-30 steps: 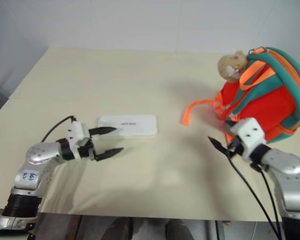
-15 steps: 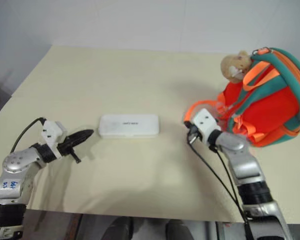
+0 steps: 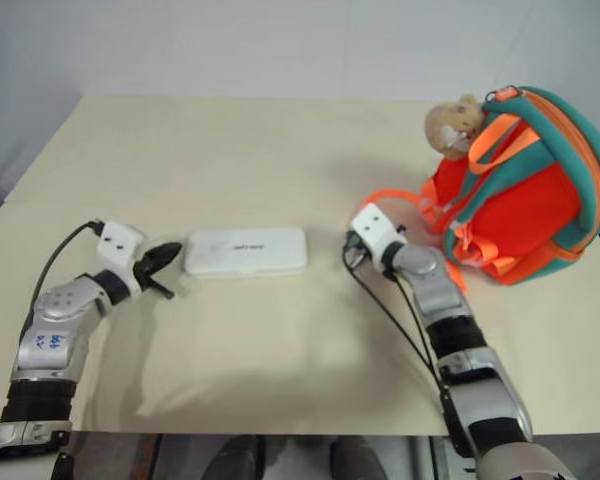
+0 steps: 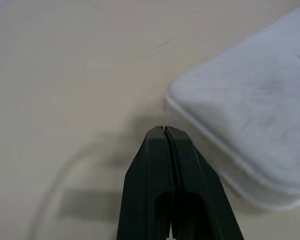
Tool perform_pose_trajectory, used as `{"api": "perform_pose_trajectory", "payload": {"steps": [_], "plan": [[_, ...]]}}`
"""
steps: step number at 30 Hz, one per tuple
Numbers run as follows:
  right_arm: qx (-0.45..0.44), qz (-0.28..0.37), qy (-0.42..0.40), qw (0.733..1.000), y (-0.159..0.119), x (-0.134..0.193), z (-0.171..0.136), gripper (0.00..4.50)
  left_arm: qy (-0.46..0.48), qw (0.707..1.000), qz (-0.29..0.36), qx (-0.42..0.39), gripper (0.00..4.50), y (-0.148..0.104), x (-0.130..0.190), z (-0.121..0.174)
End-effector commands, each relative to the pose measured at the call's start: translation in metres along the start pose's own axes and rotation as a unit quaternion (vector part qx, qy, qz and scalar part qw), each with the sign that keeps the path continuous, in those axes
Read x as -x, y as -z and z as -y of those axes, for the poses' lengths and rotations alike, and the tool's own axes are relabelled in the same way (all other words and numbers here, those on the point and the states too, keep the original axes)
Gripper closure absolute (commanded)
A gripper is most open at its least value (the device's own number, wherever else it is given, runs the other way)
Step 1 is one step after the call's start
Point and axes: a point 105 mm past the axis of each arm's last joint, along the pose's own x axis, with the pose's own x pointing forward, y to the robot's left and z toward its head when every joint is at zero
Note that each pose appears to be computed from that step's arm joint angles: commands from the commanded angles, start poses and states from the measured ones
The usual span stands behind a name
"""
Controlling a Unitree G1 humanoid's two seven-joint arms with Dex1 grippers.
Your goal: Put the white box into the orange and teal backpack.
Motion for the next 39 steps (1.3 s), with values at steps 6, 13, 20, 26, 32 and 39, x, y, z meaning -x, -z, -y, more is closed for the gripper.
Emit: {"api": "perform_pose_trajectory", "payload": {"steps": [6,13,20,26,32,39], "plan": [[0.013,0.022,-0.052,0.998,-0.02,-0.014,-0.041,4.5,0.016,1.0,0.007,0.003,4.47,-0.006,-0.009,0.012],[0.008,0.026,-0.09,0.996,-0.029,-0.009,-0.068,4.5,0.029,1.0,0.007,0.005,4.47,-0.007,-0.009,0.018],[0.008,0.022,-0.092,0.995,-0.031,0.003,-0.068,4.5,0.064,0.998,0.0,0.001,4.47,-0.005,-0.005,0.034],[0.01,0.008,-0.087,0.996,-0.025,0.021,-0.06,4.5,0.095,0.995,-0.006,0.003,4.47,-0.003,0.003,0.053],[0.011,-0.019,-0.078,0.997,-0.014,0.054,-0.048,4.5,0.117,0.993,-0.017,0.013,4.47,0.001,0.014,0.069],[-0.003,-0.058,-0.064,0.996,0.003,0.094,-0.039,4.5,0.142,0.989,-0.018,0.031,4.47,0.005,0.021,0.088]]}}
